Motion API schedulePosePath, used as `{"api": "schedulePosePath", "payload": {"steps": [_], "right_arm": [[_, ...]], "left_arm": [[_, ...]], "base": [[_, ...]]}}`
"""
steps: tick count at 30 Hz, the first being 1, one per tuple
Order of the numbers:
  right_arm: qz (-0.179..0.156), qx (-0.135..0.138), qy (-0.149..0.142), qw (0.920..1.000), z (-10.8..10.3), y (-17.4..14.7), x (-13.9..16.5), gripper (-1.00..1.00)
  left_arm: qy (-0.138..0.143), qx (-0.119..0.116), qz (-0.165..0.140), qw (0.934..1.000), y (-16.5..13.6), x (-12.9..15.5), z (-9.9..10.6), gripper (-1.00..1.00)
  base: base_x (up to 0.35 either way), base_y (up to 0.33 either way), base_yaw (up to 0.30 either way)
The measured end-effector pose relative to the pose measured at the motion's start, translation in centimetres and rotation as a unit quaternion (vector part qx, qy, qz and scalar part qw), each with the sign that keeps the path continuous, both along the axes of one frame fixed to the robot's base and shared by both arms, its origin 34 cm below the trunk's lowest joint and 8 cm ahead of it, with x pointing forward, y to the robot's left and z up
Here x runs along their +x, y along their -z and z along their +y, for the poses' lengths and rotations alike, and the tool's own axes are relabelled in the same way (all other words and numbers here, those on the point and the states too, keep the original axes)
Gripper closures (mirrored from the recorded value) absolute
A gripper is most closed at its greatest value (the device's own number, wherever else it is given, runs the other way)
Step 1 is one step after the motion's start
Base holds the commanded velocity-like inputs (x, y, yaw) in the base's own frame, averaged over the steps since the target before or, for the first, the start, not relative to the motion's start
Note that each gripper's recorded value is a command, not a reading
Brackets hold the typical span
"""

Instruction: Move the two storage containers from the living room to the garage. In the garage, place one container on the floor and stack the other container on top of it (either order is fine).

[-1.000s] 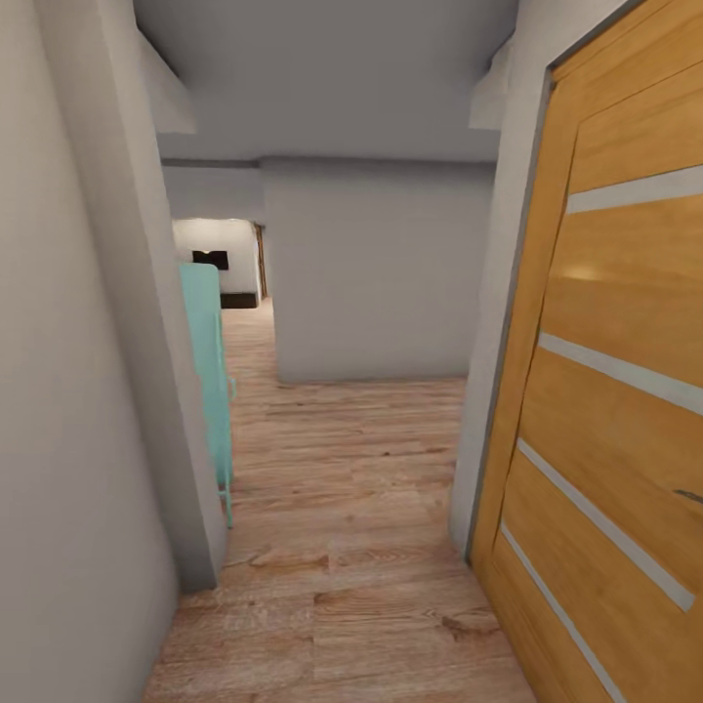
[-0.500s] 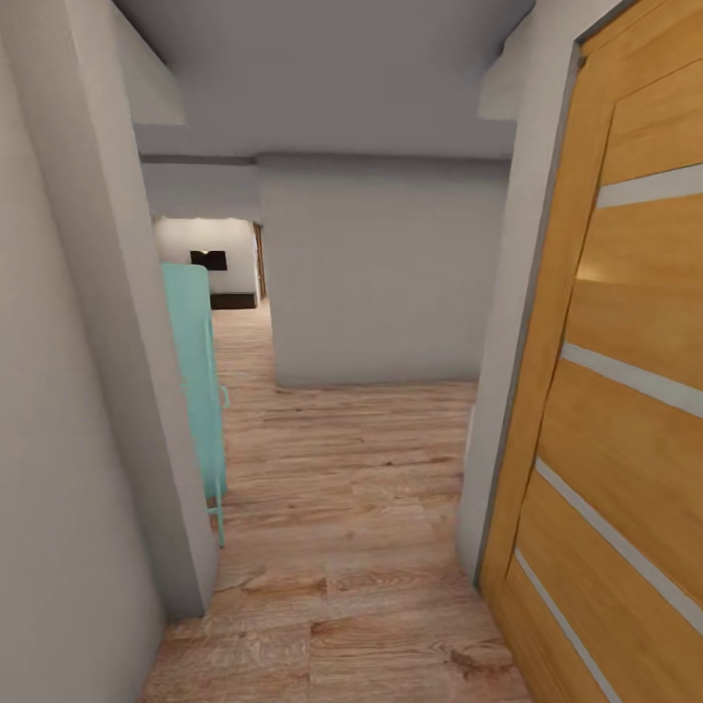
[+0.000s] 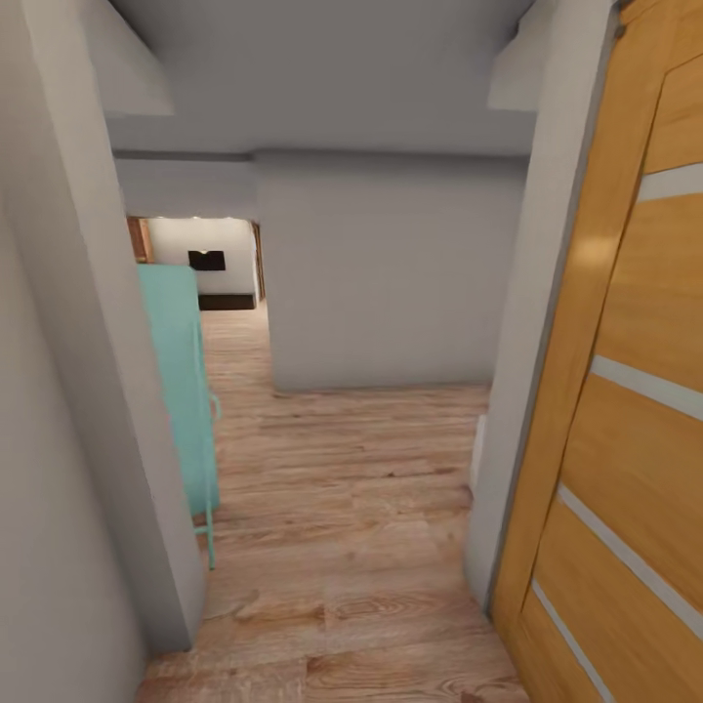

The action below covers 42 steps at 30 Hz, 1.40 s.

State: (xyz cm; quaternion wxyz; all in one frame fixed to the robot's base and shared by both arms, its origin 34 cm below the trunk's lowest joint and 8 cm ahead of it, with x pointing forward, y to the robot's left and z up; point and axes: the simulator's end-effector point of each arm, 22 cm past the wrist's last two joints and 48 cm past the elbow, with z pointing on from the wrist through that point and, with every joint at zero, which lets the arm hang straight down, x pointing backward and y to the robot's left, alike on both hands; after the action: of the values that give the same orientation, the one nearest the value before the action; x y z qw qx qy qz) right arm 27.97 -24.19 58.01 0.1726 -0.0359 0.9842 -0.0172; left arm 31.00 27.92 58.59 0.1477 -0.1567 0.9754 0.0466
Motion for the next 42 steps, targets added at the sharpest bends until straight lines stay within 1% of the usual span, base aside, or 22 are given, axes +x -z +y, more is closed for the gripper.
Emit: {"api": "schedulePosePath", "payload": {"steps": [3,5,8,14,22,42], "right_arm": [[0.002,-0.004,-0.014,0.9999,-0.01,0.04,-0.12,-1.00],[0.003,-0.008,-0.036,0.9993,0.19,0.04,-0.16,-1.00],[0.002,-0.009,-0.047,0.9989,0.39,0.04,-0.19,-1.00],[0.001,-0.010,-0.048,0.9988,0.30,0.04,-0.20,-1.00],[0.001,-0.010,-0.044,0.9990,0.18,0.03,-0.17,-1.00],[0.001,-0.008,-0.042,0.9991,0.29,0.04,-0.20,-1.00]], "left_arm": [[0.000,0.000,0.000,1.0000,0.00,0.01,0.03,-1.00],[-0.001,0.000,0.000,1.0000,-0.01,0.01,0.05,-1.00],[-0.001,0.000,0.000,1.0000,0.00,-0.01,0.06,-1.00],[-0.001,0.000,0.000,1.0000,0.00,0.00,0.06,-1.00],[-0.001,0.000,0.000,1.0000,-0.01,0.02,0.05,-1.00],[0.000,0.000,0.000,1.0000,0.01,-0.03,-0.06,-1.00]], "base": [[0.321,0.000,0.000],[0.321,0.000,0.000],[0.321,0.000,0.000],[0.321,0.000,0.018],[0.321,0.000,0.171],[0.321,0.000,0.005]]}}
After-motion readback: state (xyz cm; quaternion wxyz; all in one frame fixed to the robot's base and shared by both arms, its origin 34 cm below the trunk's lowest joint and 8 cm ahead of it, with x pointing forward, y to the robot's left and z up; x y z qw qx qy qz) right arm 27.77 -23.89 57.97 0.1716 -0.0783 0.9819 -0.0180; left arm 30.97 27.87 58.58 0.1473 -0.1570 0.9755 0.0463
